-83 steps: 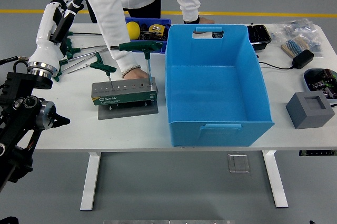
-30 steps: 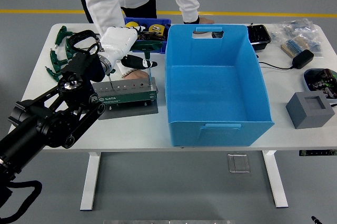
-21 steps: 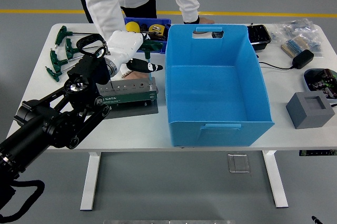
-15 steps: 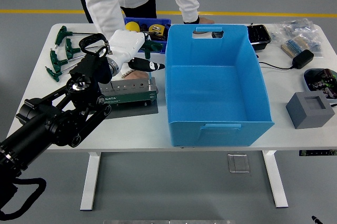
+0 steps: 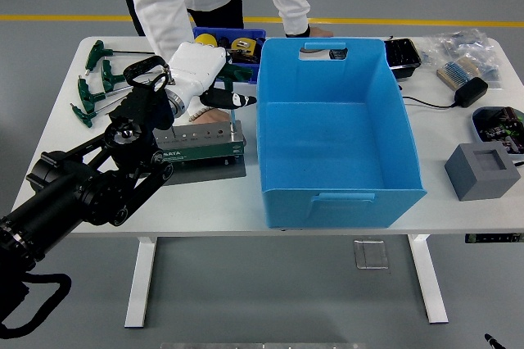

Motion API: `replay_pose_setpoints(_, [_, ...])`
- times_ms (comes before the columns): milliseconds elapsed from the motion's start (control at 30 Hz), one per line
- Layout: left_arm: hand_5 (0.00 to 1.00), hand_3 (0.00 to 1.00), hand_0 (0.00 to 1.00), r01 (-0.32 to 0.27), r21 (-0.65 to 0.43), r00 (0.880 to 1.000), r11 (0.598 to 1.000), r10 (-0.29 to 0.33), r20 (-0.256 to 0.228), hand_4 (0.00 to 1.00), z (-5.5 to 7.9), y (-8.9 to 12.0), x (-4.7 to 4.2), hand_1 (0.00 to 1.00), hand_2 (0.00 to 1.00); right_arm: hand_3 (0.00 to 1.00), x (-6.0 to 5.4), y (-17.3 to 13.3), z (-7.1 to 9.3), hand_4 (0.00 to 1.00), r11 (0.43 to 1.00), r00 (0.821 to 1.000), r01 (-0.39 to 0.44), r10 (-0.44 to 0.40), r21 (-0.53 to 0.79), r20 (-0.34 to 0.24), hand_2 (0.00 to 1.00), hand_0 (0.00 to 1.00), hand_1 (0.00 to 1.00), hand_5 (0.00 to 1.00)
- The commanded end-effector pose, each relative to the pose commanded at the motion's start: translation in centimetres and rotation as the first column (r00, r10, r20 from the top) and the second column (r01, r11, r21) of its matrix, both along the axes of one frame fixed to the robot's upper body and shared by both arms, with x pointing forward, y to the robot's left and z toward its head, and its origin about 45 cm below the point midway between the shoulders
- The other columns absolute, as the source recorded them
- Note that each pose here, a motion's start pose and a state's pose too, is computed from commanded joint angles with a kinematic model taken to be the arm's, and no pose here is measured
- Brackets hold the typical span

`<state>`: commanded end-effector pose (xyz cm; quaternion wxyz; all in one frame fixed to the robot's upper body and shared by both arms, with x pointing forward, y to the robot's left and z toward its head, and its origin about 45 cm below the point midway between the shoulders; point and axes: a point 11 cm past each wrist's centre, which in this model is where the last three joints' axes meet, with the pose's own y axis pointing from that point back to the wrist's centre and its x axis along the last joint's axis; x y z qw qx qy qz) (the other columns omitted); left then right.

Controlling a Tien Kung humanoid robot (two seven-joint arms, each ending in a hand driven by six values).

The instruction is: Lift tool from toolbox,place it in box,lift tool from toolbox,place it in box

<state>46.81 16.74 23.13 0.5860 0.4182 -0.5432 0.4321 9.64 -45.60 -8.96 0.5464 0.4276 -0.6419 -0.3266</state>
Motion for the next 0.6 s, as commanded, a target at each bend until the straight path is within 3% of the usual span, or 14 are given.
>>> replay_pose_setpoints(33, [0.781,0.251,0.190,-0.001,-0.001,1.000,1.000,0.001,0.003,0.998,0.0,0.1,0.02,0.096,0.168,0.712,0.0,0.0,0.0,0.918,1.000,1.000,-0.001,0.001,0.000,0.000,0.632,0.603,0.531,0.956])
replay_pose_setpoints(200, [0.781,0.251,0.190,-0.008,-0.003,1.000,1.000,0.008,0.027,0.998,-0.3,0.6,0.17,0.096,0.168,0.712,0.0,0.0,0.0,0.918,1.000,1.000,-0.006,0.006,-0.001,-0.002,0.632,0.603,0.531,0.956])
replay_pose_setpoints(233, [0.748,0.184,0.161,-0.009,-0.005,0.999,1.000,0.009,0.031,0.998,-0.3,0.6,0.18,0.060,0.118,0.712,0.0,0.0,0.0,0.919,1.000,1.000,-0.007,0.007,-0.001,-0.002,0.633,0.603,0.531,0.957])
replay_pose_setpoints(400, [0.748,0.184,0.161,-0.016,-0.011,0.999,1.000,0.016,0.048,0.998,-0.4,0.9,0.21,0.060,0.118,0.712,0.0,0.0,0.0,0.919,1.000,1.000,-0.017,0.017,-0.002,-0.006,0.633,0.603,0.531,0.957])
replay_pose_setpoints(433, [0.698,0.108,0.127,-0.016,-0.012,0.999,1.000,0.017,0.051,0.998,-0.4,0.9,0.20,0.018,0.082,0.713,0.0,0.0,0.0,0.919,1.000,1.000,-0.019,0.019,-0.003,-0.007,0.633,0.603,0.531,0.957])
replay_pose_setpoints(600, [0.698,0.108,0.127,-0.019,-0.024,0.997,1.000,0.021,0.068,0.998,-0.7,1.1,0.21,0.018,0.082,0.713,0.1,0.1,0.0,0.919,1.000,1.000,-0.024,0.024,-0.003,-0.007,0.633,0.603,0.531,0.957])
